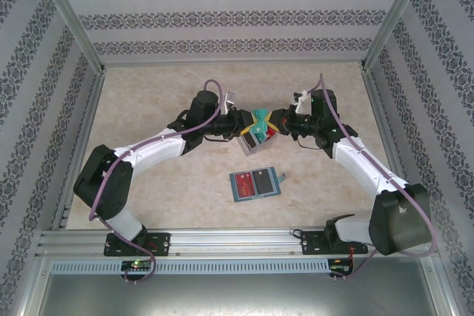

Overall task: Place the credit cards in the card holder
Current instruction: Pick up the credit card from the storage box, then flip over the card slot in the card holder.

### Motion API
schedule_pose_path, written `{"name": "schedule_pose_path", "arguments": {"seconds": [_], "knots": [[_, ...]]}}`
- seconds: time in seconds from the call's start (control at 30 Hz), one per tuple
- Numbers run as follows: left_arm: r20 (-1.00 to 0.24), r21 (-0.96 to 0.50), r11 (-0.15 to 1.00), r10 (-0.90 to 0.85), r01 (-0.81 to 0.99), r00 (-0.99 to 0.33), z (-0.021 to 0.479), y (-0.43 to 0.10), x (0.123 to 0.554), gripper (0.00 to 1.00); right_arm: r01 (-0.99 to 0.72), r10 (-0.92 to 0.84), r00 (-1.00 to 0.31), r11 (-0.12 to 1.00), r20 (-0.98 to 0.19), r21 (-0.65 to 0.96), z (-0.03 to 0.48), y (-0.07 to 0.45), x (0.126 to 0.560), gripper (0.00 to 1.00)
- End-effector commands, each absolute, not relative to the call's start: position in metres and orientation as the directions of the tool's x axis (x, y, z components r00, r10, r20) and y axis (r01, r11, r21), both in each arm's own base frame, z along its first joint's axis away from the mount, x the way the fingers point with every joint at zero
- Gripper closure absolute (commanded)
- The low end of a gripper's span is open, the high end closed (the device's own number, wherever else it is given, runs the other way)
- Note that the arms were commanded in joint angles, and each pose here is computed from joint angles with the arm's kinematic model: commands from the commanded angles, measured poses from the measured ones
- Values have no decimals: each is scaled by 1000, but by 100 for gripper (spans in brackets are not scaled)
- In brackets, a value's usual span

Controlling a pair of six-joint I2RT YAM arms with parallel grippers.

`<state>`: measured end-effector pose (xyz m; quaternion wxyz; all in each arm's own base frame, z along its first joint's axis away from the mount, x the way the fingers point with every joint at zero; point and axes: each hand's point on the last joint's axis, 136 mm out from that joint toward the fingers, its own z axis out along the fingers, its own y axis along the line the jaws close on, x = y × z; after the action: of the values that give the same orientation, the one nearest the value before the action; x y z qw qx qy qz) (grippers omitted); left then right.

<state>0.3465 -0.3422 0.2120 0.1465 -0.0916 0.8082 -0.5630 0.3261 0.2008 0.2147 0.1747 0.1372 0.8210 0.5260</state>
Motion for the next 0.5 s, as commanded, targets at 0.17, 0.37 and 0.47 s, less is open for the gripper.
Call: {"name": "schedule_pose_path", "arguments": {"seconds": [0.17,0.37,0.47], "knots": [[68,-980,142,-409,-138,-910,243,-338,351,100,73,410,-908,351,-84,934,213,201,321,89],[75,-982,133,-386,-135,-919,249,-341,349,100,63,413,-908,305,-73,950,222,203,322,81],[77,-979,146,-370,-140,-926,243,-343,347,100,47,414,-906,301,-86,953,226,204,323,88]]}}
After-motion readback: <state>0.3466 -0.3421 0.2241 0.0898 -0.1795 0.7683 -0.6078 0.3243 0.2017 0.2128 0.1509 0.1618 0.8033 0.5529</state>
